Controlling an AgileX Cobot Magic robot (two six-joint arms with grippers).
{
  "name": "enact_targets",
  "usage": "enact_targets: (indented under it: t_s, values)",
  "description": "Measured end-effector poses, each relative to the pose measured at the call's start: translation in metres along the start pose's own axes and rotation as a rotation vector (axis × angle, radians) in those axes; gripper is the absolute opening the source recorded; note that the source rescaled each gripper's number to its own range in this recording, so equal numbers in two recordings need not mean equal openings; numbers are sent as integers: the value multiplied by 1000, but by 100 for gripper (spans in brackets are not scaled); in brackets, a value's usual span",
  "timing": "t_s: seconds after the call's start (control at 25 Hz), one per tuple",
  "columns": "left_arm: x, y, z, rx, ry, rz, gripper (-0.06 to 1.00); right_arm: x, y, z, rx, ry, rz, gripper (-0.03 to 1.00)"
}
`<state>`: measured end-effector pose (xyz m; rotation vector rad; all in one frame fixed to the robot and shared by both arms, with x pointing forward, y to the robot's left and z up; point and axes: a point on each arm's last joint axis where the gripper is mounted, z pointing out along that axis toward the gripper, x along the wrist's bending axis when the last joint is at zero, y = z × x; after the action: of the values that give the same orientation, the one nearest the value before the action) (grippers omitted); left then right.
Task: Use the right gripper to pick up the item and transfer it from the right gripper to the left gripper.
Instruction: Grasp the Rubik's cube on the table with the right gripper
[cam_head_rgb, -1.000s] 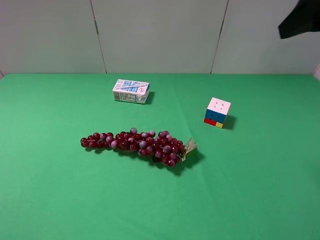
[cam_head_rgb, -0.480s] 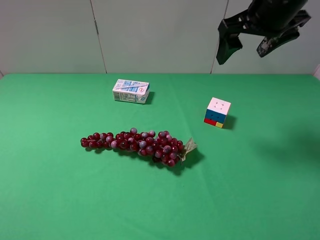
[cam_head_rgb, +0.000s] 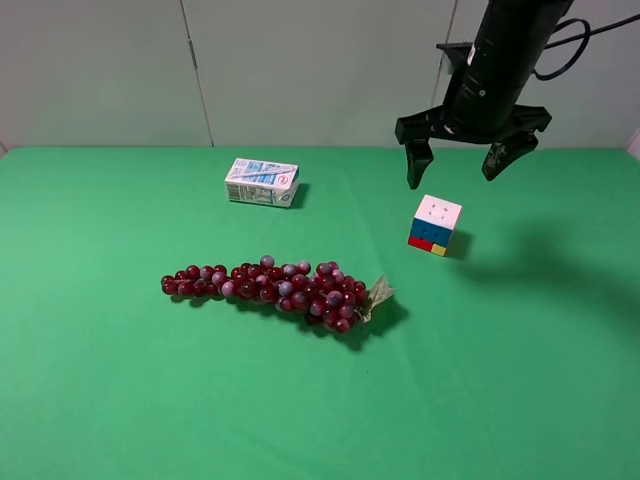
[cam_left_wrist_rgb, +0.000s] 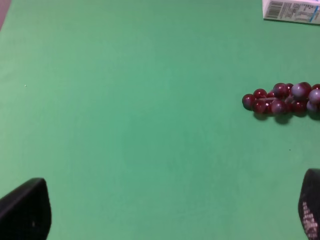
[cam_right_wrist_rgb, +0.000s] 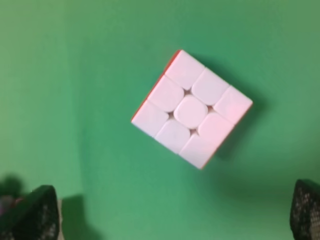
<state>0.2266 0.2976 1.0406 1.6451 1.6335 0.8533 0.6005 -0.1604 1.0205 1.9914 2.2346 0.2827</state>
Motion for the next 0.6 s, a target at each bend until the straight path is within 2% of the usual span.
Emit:
enact_targets:
  t_s: [0.2,0.48,0.6]
  values:
    - [0,0,0,0,0,0,97,0,5,13,-12,0,28,100]
    - [0,0,0,0,0,0,97,-23,12,34,10,-21,145,100]
    - [0,0,0,0,0,0,97,-24,16,37,-14,-15,153,100]
